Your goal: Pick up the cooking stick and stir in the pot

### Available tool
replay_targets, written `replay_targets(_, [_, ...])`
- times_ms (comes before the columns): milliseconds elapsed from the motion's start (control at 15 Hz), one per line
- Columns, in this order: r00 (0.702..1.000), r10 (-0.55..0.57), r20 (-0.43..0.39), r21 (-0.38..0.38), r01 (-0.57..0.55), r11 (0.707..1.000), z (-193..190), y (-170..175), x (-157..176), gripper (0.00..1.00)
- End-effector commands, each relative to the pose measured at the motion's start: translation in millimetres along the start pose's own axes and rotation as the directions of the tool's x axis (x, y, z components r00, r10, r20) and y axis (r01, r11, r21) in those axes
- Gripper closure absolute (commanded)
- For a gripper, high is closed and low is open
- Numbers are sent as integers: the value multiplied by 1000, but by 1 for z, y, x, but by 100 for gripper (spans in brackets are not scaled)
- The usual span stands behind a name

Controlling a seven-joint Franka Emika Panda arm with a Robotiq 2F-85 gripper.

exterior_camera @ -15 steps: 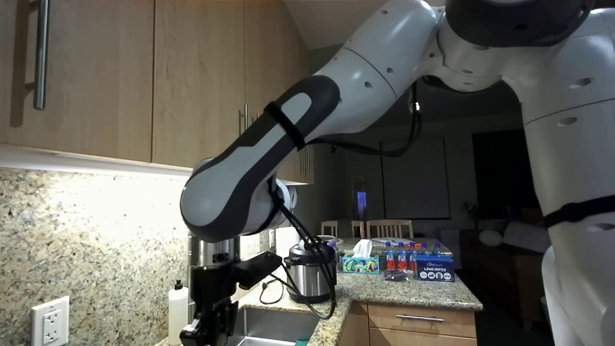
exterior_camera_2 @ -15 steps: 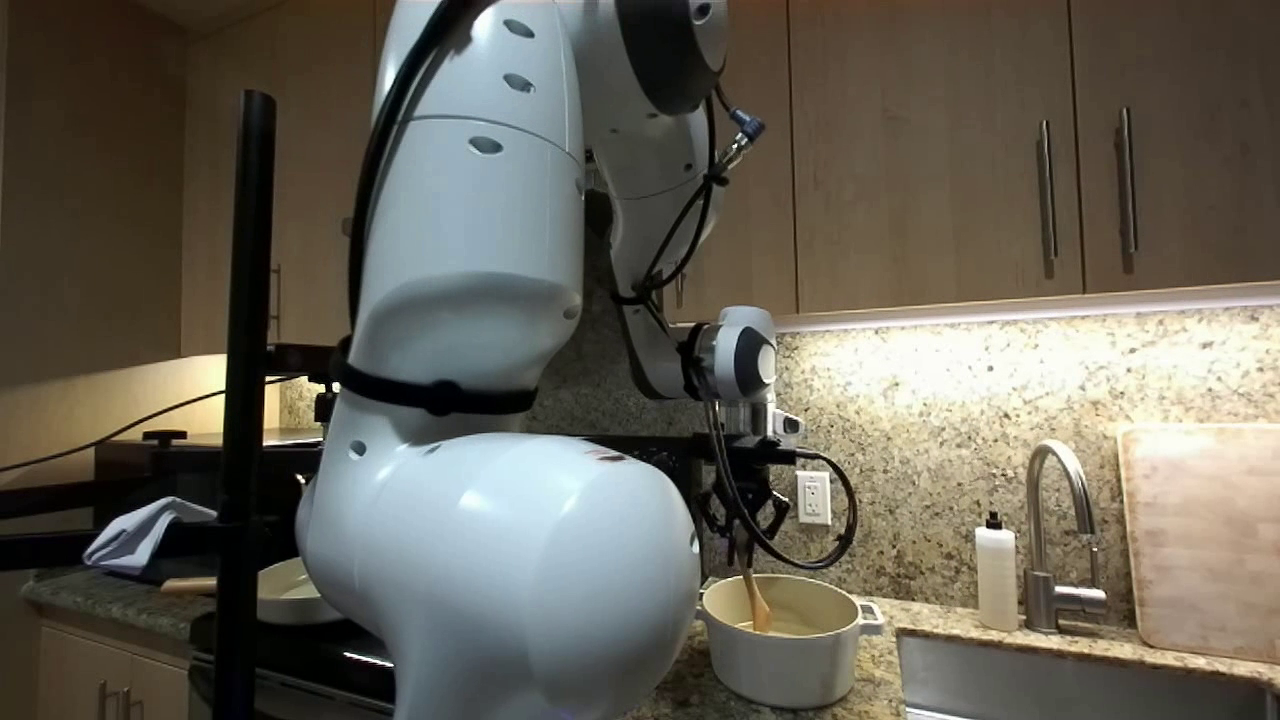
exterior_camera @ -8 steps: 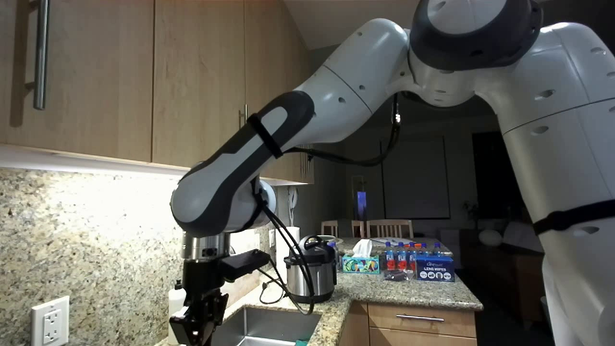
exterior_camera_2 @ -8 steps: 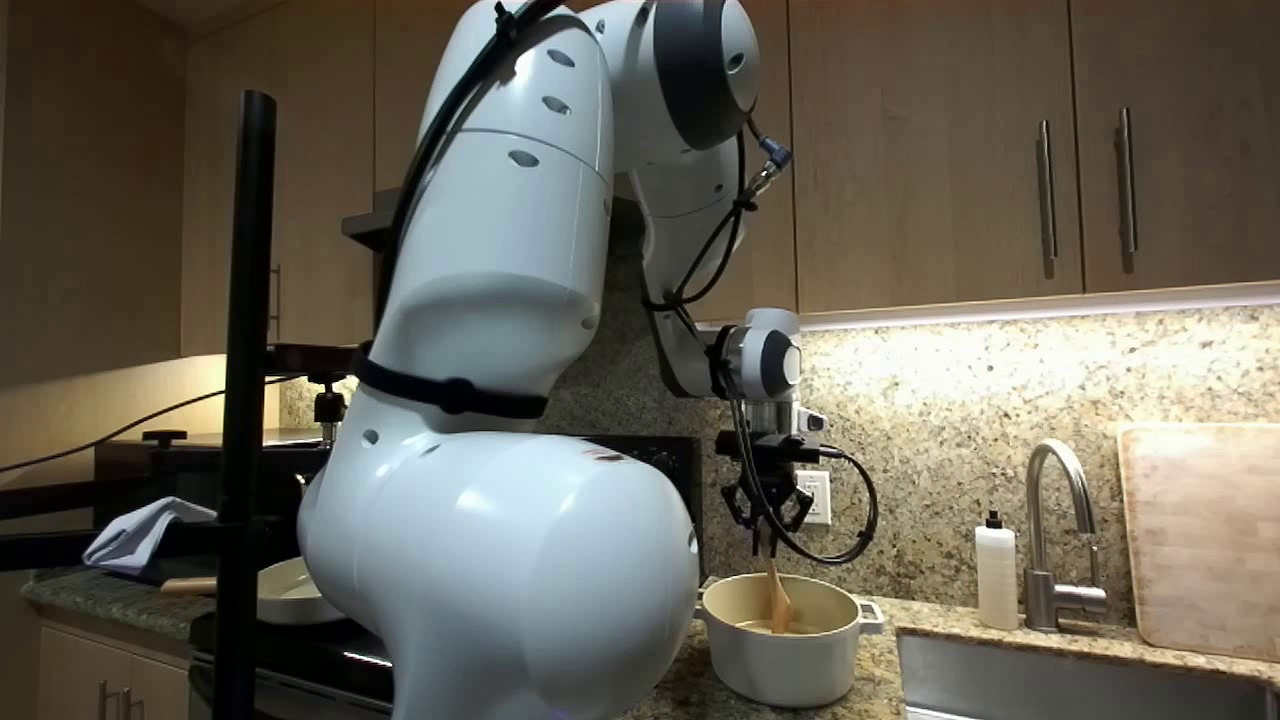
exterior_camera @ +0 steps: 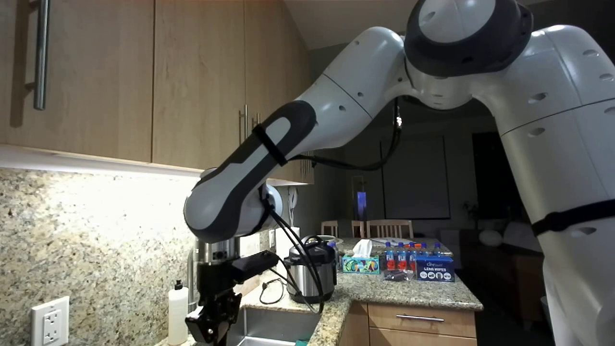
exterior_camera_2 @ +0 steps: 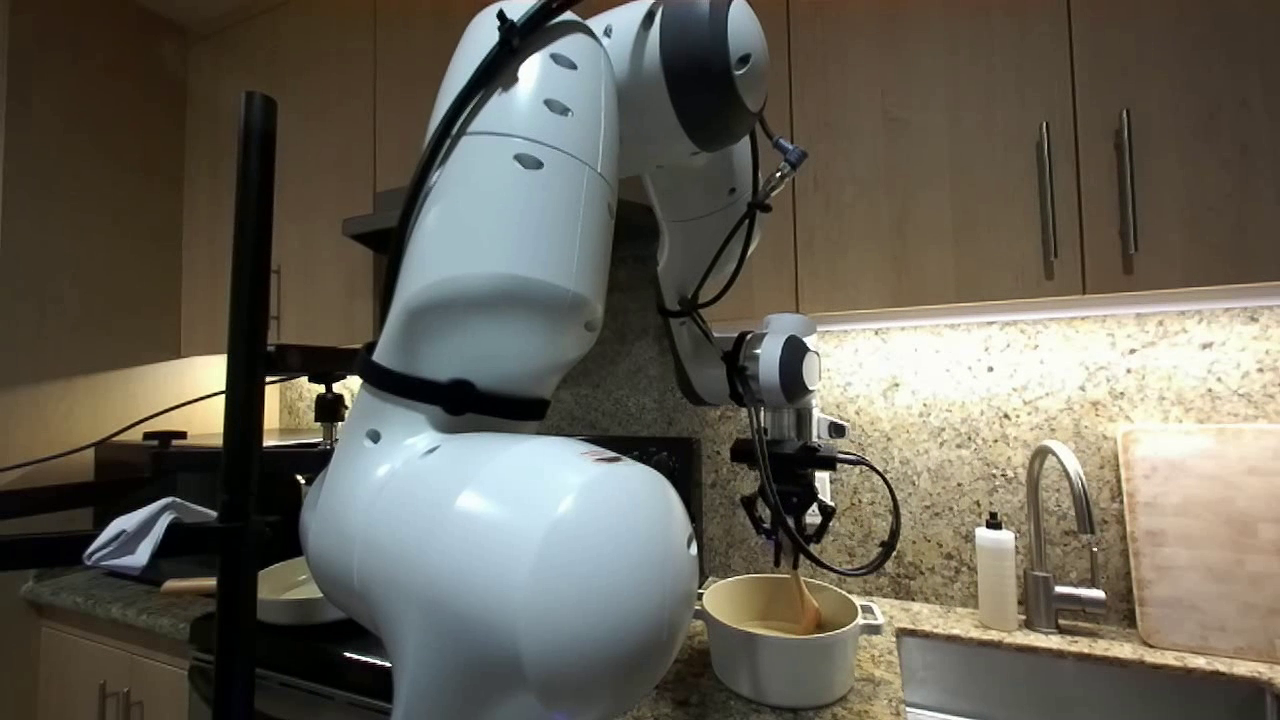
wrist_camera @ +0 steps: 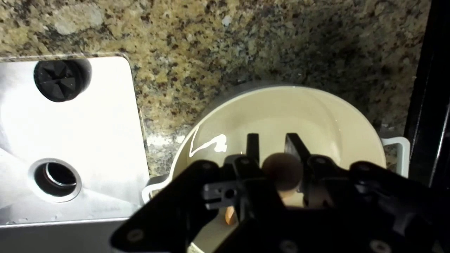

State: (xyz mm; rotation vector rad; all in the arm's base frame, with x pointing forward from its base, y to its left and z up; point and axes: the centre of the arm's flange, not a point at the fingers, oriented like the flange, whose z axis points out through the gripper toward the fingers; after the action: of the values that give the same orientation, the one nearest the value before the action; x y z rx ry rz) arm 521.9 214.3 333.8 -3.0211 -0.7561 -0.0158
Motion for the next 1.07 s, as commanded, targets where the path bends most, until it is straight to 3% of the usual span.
replay_targets(0, [999,22,36,-67,-20,998,6,-5,-30,94])
replay_targets(600, [997,-51,63,-215,64,974,11,-53,-76,94])
replay_targets(1000, [982,-177,62,-265,187,946,-4,-90,-71,94])
